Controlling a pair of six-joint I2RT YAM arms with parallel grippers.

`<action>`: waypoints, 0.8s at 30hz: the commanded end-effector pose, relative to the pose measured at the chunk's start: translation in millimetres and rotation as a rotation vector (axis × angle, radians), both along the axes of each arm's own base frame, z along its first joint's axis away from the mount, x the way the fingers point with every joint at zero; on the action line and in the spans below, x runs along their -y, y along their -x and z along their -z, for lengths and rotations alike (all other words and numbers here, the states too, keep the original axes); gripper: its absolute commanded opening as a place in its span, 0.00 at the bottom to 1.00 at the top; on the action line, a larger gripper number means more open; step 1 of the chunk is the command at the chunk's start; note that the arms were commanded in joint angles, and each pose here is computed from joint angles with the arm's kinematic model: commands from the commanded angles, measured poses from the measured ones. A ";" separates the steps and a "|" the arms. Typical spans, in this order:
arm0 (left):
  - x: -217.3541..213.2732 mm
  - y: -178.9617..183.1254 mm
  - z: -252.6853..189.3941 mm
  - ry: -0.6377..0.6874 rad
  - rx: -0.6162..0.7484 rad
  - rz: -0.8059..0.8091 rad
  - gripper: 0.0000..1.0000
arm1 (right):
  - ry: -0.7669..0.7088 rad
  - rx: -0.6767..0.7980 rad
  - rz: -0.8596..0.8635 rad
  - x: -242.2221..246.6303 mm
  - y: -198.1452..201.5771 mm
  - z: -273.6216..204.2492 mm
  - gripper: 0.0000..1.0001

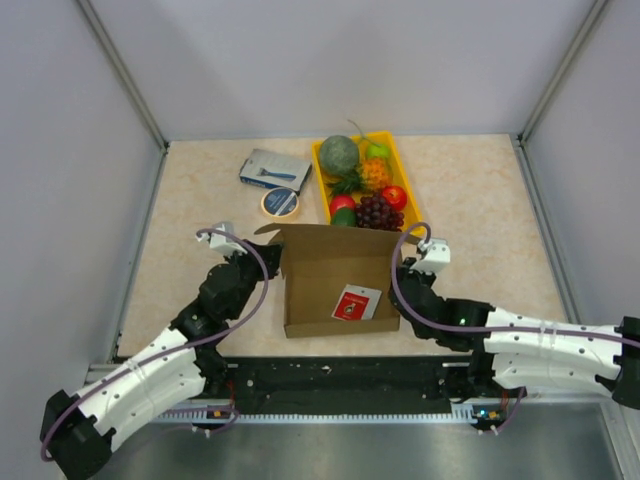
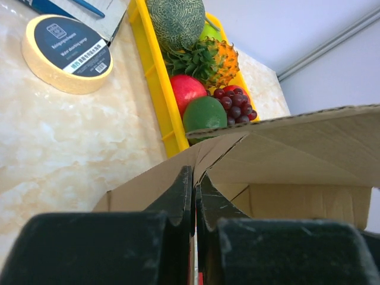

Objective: Fold the paper box

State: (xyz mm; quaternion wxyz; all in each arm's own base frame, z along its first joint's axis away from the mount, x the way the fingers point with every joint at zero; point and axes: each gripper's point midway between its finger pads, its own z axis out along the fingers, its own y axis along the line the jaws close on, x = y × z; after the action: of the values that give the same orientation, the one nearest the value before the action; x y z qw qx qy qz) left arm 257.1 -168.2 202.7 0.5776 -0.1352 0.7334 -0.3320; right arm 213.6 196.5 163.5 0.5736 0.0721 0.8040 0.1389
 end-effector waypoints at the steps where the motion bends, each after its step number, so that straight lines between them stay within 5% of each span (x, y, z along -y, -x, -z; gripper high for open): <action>1: 19.9 20.5 49.9 0.003 -0.214 0.053 0.00 | 0.074 -0.093 -0.078 -1.0 19.0 36.4 0.00; 13: 33.1 16.7 -13.8 0.049 -0.179 0.066 0.00 | 0.062 -0.072 -0.070 4.8 21.2 36.6 0.00; 24: 17.8 -14.6 -41.3 -0.139 -0.098 -0.039 0.00 | 0.073 -0.003 -0.135 -16.7 13.4 12.3 0.00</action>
State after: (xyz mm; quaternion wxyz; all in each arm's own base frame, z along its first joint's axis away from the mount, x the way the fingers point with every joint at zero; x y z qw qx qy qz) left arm 264.4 -187.2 225.9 0.5450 -0.1300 0.7814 -0.2747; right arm 209.1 190.8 156.7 0.5818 0.0616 0.8003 0.1309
